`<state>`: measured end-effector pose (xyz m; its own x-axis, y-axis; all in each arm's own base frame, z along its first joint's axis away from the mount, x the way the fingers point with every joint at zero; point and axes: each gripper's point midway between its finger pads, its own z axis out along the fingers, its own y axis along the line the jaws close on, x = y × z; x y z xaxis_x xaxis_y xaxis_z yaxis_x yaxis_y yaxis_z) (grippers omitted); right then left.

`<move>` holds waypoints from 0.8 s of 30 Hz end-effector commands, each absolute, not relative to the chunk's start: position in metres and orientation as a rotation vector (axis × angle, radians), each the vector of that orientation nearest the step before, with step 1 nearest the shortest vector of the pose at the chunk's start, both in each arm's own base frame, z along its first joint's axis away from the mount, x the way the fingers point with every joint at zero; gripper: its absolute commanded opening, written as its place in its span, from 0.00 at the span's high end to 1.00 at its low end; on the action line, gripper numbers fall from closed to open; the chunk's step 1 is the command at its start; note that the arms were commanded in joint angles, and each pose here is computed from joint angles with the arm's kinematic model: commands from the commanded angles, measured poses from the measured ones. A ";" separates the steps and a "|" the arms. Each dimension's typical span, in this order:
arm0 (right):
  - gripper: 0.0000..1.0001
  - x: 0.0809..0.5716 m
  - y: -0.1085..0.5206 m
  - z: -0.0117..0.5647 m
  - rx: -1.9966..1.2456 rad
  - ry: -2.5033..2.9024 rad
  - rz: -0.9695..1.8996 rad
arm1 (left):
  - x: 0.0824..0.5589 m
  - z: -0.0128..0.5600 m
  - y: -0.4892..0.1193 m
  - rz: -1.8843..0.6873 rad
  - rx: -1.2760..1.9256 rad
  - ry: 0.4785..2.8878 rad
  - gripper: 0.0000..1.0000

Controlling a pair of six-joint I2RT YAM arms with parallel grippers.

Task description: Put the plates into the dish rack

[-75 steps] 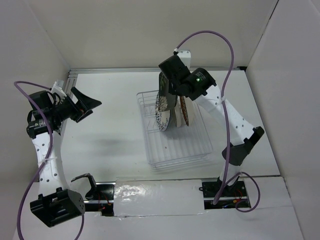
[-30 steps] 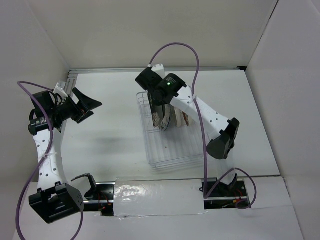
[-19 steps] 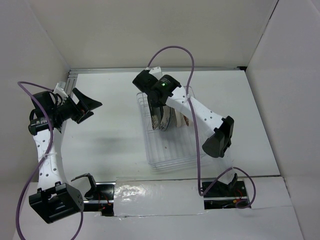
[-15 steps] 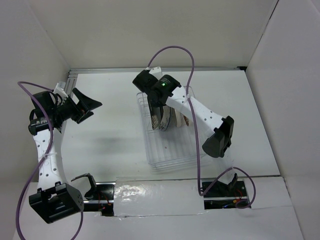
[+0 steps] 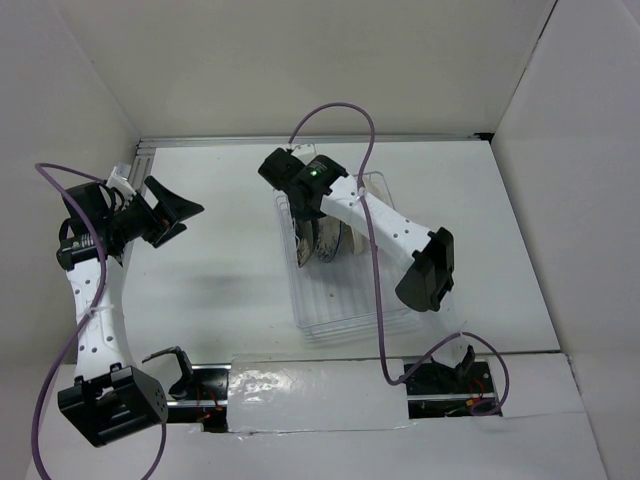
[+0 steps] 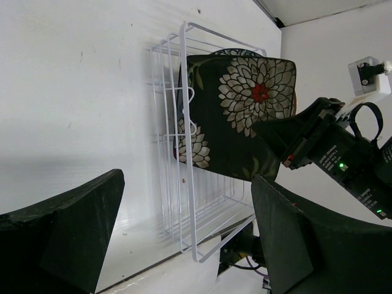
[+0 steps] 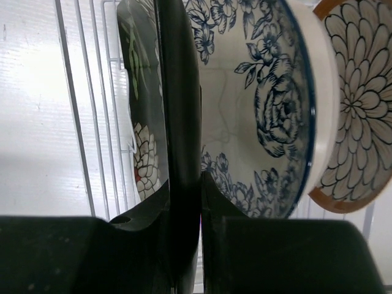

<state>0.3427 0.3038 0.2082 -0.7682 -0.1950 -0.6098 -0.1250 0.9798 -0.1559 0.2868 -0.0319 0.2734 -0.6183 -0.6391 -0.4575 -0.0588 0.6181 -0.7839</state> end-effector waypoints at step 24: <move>0.00 0.326 0.204 0.438 0.031 1.915 0.101 | 0.292 0.282 -0.029 -0.951 -0.491 2.074 0.03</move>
<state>0.3379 0.2715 0.3377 -0.5687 -0.0867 -0.8180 -0.1230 0.9922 -0.0196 0.2889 -0.0304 0.2688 -0.6250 -0.6409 -0.4457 -0.0730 0.6164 -0.7840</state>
